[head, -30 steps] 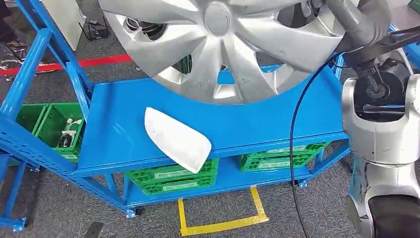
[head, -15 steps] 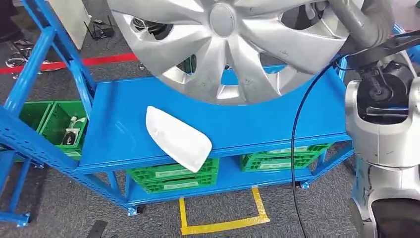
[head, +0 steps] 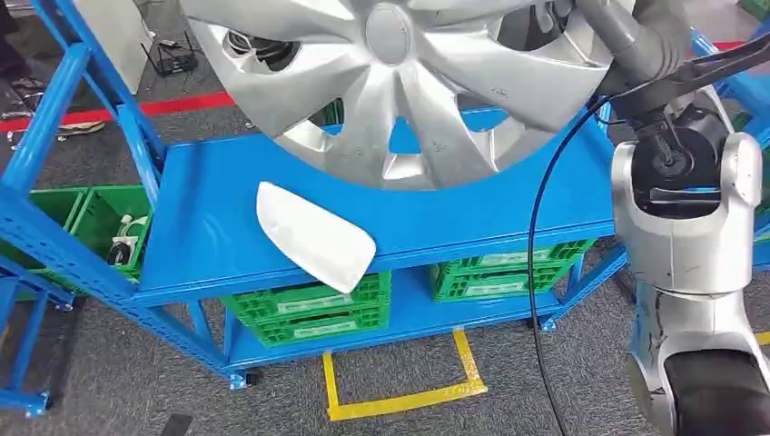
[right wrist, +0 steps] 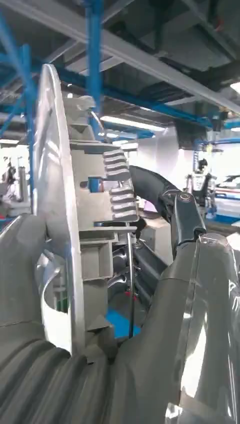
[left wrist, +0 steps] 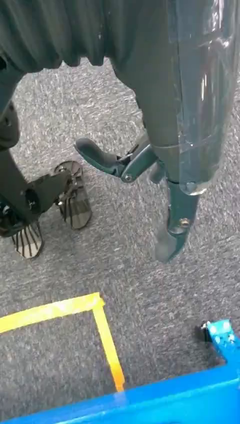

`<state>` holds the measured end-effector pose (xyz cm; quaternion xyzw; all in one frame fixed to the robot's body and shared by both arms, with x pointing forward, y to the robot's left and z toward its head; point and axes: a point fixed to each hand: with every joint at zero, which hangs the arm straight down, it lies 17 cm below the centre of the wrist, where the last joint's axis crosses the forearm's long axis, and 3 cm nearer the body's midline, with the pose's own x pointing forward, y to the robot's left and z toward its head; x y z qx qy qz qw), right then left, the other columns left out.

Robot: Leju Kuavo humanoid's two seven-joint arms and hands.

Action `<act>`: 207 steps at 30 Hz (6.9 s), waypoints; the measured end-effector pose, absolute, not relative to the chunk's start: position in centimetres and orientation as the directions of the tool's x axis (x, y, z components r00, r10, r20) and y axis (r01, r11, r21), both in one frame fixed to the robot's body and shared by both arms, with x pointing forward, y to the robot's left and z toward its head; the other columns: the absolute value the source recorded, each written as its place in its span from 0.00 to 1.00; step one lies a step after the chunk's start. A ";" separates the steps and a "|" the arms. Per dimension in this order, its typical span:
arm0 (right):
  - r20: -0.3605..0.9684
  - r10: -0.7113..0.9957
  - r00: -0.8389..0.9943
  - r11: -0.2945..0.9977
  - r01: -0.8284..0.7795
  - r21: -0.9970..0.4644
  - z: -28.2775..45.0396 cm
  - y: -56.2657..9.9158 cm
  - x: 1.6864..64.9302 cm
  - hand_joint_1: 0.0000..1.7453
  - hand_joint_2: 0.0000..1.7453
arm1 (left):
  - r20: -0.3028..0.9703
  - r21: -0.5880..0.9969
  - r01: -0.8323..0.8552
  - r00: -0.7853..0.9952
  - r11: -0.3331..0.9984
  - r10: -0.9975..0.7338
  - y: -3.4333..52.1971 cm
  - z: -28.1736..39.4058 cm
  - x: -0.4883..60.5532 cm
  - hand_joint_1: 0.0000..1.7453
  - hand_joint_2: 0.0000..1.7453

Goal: Take the parts from the cabinet and place them on the table.

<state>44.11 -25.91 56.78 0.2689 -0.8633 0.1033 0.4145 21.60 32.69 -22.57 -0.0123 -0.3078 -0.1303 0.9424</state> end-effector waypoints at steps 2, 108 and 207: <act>0.772 -0.378 -0.511 0.834 -0.550 0.044 56.7 -25.9 44.1 1.00 1.00 | 0.583 0.056 0.254 0.777 0.966 -0.238 32.6 -22.6 21.6 0.00 1.00; 0.848 -0.386 -0.363 0.826 -0.545 0.142 51.8 -20.9 47.2 1.00 1.00 | 0.517 0.001 0.031 0.855 1.000 -0.027 31.6 -23.6 20.9 0.00 1.00; 0.852 -0.361 -0.379 0.788 -0.613 0.061 51.8 -16.1 45.4 1.00 1.00 | 0.496 -0.010 -0.012 0.868 1.000 0.016 29.3 -24.3 20.1 0.00 1.00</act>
